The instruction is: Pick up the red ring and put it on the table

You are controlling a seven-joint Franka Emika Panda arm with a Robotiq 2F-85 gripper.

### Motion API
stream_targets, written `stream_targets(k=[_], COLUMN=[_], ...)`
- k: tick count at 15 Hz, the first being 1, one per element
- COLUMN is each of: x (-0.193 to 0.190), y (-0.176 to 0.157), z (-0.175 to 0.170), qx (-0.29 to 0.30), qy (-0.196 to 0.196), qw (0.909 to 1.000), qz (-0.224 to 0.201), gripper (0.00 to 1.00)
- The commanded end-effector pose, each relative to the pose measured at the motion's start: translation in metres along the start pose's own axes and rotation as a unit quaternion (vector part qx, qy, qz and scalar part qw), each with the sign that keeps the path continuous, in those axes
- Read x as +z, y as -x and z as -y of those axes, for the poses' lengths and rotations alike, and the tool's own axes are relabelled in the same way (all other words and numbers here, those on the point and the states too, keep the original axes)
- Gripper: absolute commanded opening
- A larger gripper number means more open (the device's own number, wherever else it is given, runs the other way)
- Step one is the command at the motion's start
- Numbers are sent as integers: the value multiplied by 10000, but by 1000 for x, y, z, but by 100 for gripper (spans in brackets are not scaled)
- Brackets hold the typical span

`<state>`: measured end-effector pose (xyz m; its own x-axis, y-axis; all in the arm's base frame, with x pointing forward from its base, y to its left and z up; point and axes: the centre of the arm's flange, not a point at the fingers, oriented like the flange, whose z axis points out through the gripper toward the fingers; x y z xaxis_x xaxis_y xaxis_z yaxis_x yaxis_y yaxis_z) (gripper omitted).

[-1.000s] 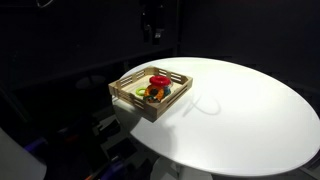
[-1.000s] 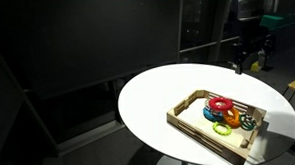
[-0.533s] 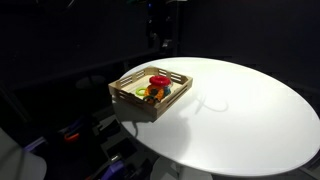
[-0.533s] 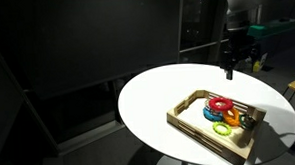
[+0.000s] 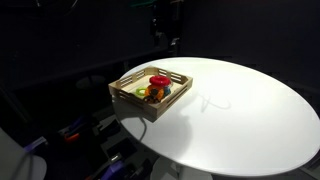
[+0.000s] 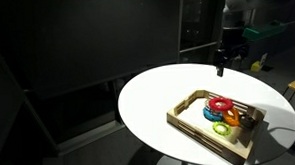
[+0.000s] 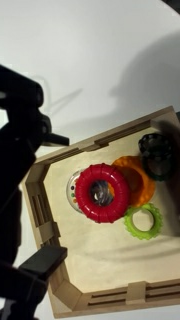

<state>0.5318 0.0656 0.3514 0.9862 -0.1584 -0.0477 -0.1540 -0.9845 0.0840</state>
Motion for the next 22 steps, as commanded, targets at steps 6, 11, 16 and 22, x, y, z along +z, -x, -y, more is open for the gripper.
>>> stream_targets(k=[6, 11, 16, 22], x=[0, 14, 37, 59], y=[-1, -14, -26, -41], z=[-1, 7, 19, 30], qx=[-68, -157, -433, -1035], qy=[-1, 36, -19, -99], qw=[10000, 9998, 9988, 9942], qz=[-13, 113, 244, 257], gripper=[100, 100, 100, 100])
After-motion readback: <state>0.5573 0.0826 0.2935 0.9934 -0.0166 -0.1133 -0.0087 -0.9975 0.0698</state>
